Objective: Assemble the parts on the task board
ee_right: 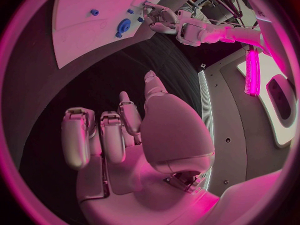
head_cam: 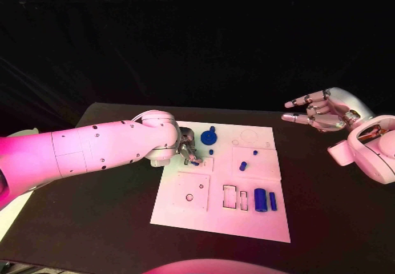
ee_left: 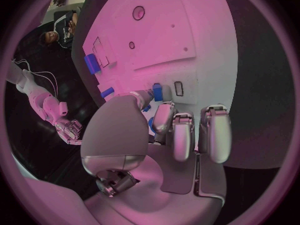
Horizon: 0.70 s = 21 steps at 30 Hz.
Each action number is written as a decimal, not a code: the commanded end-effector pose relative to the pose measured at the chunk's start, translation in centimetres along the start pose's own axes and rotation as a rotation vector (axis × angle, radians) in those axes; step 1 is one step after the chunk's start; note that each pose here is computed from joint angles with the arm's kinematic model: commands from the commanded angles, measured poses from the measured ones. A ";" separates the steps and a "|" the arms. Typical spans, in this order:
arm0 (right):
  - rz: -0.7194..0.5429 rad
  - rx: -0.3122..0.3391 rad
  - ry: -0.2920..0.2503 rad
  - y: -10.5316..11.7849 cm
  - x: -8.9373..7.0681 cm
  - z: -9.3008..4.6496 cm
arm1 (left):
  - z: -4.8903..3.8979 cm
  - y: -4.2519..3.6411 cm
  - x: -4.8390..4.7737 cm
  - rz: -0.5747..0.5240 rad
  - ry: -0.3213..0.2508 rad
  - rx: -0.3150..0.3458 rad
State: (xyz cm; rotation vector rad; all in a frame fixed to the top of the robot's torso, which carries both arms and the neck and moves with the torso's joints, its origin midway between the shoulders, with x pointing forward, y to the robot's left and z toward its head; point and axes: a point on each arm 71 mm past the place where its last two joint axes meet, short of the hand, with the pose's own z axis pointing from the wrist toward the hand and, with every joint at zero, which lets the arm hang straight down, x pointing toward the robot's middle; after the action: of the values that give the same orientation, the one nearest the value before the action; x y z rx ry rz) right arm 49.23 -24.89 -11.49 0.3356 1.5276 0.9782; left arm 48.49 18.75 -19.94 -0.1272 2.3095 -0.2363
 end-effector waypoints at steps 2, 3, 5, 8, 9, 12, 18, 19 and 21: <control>-0.002 -0.004 0.015 0.1 0.2 0.0 | 0.14 0.26 0.52 0.030 0.034 -0.052; -0.002 -0.004 0.015 0.1 0.2 0.0 | 0.15 0.23 0.53 0.030 0.035 -0.052; -0.002 -0.005 0.015 0.1 0.2 0.0 | 0.20 0.17 0.55 0.029 0.038 -0.051; -0.002 -0.005 0.015 0.1 0.2 -0.1 | 0.29 0.09 0.59 0.026 0.042 -0.050; -0.002 -0.005 0.015 0.1 0.2 -0.1 | 0.32 0.08 0.60 0.026 0.044 -0.050; -0.001 -0.005 0.016 0.1 0.2 -0.1 | 0.41 0.06 0.64 0.025 0.050 -0.051; -0.001 -0.004 0.017 0.1 0.2 -0.2 | 0.51 0.04 0.69 0.029 0.060 -0.052; -0.001 -0.004 0.017 0.1 0.2 -0.2 | 0.53 0.03 0.69 0.029 0.061 -0.052; -0.001 -0.004 0.017 0.1 0.1 -0.2 | 0.55 0.02 0.70 0.030 0.063 -0.053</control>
State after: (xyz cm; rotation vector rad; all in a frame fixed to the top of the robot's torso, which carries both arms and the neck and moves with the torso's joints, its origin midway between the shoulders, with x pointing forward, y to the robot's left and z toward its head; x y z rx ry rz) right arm 49.05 -24.92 -11.44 0.3341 1.5296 0.9803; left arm 48.88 18.58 -20.10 -0.1200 2.3212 -0.2234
